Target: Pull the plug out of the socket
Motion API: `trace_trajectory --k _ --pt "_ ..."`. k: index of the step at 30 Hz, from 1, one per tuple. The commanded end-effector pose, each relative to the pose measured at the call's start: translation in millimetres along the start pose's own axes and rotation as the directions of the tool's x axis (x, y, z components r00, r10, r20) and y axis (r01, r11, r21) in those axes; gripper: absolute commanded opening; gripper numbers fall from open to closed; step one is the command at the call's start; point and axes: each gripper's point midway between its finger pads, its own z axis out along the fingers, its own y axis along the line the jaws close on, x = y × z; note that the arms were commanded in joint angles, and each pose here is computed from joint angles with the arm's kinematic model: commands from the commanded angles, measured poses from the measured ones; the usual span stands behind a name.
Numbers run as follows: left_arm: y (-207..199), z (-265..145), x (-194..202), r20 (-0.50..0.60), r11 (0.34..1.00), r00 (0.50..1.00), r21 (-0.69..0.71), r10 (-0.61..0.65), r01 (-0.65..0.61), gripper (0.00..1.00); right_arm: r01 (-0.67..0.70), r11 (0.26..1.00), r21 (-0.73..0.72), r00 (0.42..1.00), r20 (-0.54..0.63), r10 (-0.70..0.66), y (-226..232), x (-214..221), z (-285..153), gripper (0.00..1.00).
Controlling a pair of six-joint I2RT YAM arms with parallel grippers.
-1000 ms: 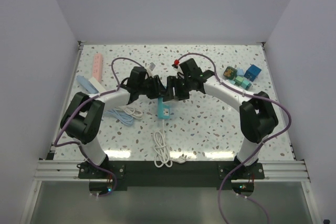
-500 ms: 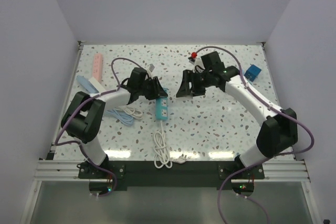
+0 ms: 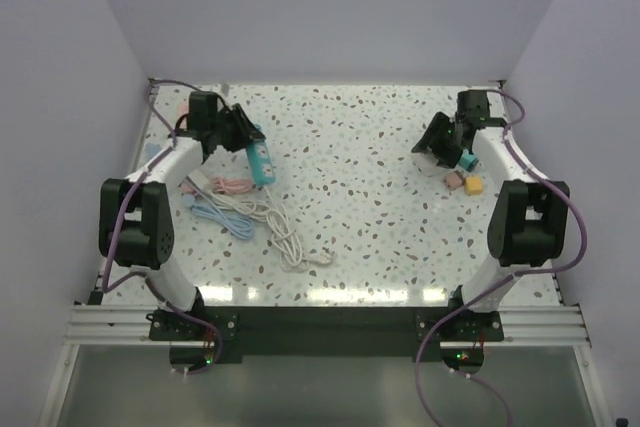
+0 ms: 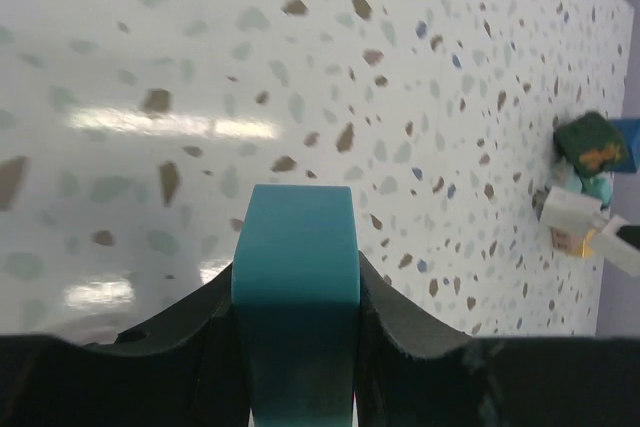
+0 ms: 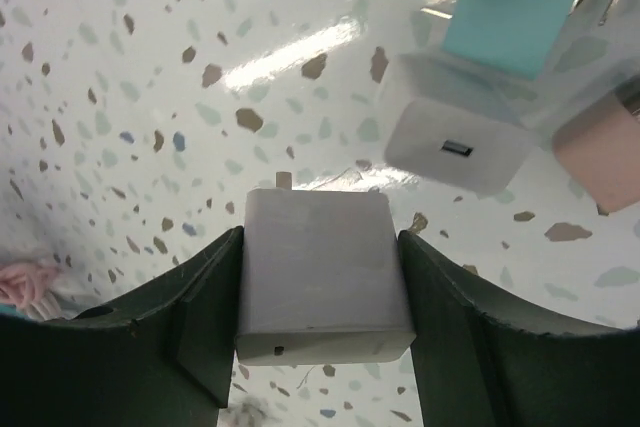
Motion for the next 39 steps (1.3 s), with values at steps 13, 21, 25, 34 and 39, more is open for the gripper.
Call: trace_trajectory --k 13,21,25,34,39 --pt "175 -10 -125 0.156 0.928 0.981 -0.334 -0.116 0.163 0.02 -0.278 0.959 -0.055 0.956 0.088 0.282 -16 -86 68 0.00" --pt "206 -6 -120 0.151 0.896 0.969 -0.373 -0.197 0.240 0.65 -0.283 0.958 -0.046 0.957 0.060 0.285 -20 -90 73 0.27" --pt "191 -25 -129 0.195 0.899 0.963 -0.362 -0.183 0.245 1.00 -0.250 0.965 -0.075 0.964 0.076 0.256 -12 -90 51 0.57" --pt "101 -74 -132 0.248 0.979 0.959 -0.115 -0.139 0.171 1.00 -0.186 0.982 -0.038 0.956 0.223 0.189 -13 -82 -39 0.99" --pt "51 -98 -119 0.251 0.997 0.965 0.022 -0.079 0.076 1.00 -0.081 0.994 -0.076 0.953 0.285 0.099 -2 -69 -87 0.99"
